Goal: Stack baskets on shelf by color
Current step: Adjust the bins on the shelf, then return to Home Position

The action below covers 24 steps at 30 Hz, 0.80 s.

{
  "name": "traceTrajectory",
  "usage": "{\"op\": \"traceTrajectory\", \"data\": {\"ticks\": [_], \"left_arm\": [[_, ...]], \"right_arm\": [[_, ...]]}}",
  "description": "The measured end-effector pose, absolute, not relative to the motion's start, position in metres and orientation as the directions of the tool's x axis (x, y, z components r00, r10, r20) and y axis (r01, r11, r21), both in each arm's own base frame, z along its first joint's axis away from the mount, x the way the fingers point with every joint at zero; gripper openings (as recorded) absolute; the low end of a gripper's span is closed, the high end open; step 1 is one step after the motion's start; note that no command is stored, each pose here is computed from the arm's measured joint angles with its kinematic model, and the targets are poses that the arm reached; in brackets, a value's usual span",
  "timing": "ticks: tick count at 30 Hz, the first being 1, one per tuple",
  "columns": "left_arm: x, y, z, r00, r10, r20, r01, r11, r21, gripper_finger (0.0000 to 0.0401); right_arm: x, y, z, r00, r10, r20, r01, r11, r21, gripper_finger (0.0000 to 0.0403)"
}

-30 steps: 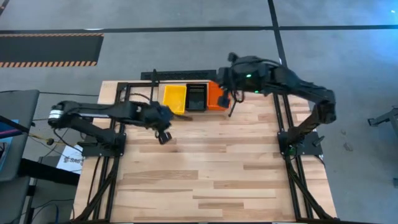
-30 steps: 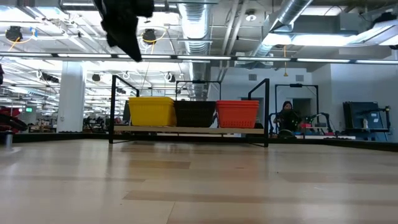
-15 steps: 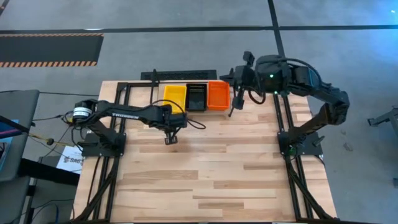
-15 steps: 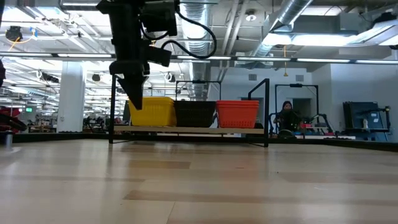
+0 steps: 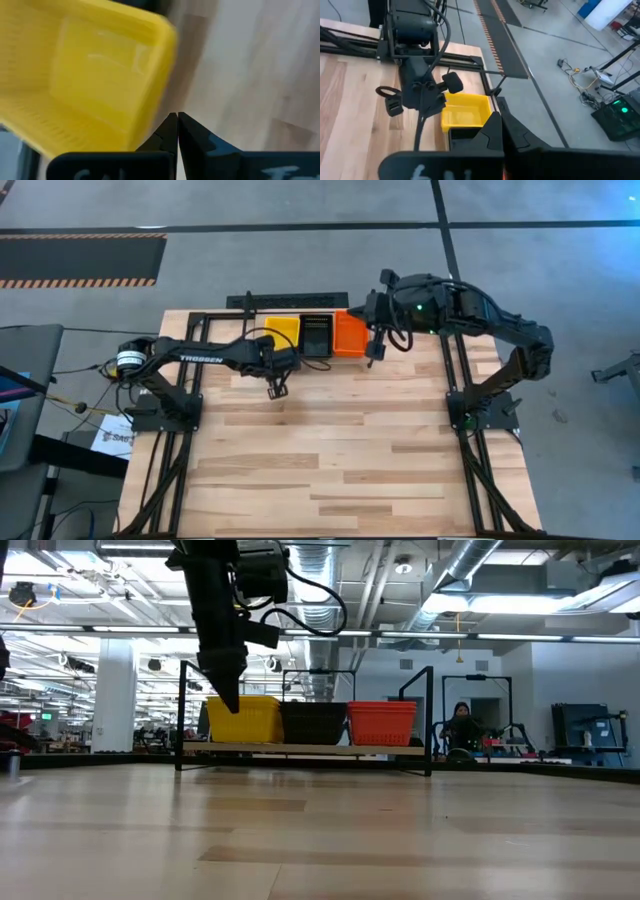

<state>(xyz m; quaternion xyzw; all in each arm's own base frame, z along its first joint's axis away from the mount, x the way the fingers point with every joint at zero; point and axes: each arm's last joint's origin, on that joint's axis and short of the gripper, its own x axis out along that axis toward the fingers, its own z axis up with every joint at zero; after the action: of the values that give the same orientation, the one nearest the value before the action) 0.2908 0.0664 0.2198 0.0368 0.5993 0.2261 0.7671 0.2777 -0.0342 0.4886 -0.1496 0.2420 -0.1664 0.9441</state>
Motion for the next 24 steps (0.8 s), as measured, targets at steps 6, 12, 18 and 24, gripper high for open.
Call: {"op": "traceTrajectory", "data": {"ticks": [6,12,18,24], "left_arm": [[0.293,0.076,0.221,0.207,0.420,-0.884,-0.323,0.882,0.343,0.0000],[0.294,0.078,0.226,0.242,0.431,-0.869,-0.315,0.882,0.349,0.0000],[0.290,0.070,0.253,0.269,0.408,-0.873,-0.338,0.888,0.311,0.0000],[0.253,0.038,0.330,0.370,0.488,-0.791,-0.433,0.843,0.318,0.0000]], "right_arm": [[0.278,-0.031,0.489,0.833,-0.376,-0.406,0.233,0.903,-0.360,0.0002],[0.278,-0.025,0.489,0.839,-0.360,-0.408,0.214,0.908,-0.360,0.0003],[0.268,-0.017,0.492,0.843,-0.337,-0.420,0.187,0.915,-0.358,0.0002],[0.206,-0.005,0.508,0.838,-0.320,-0.442,0.219,0.939,-0.265,0.0002]]}}
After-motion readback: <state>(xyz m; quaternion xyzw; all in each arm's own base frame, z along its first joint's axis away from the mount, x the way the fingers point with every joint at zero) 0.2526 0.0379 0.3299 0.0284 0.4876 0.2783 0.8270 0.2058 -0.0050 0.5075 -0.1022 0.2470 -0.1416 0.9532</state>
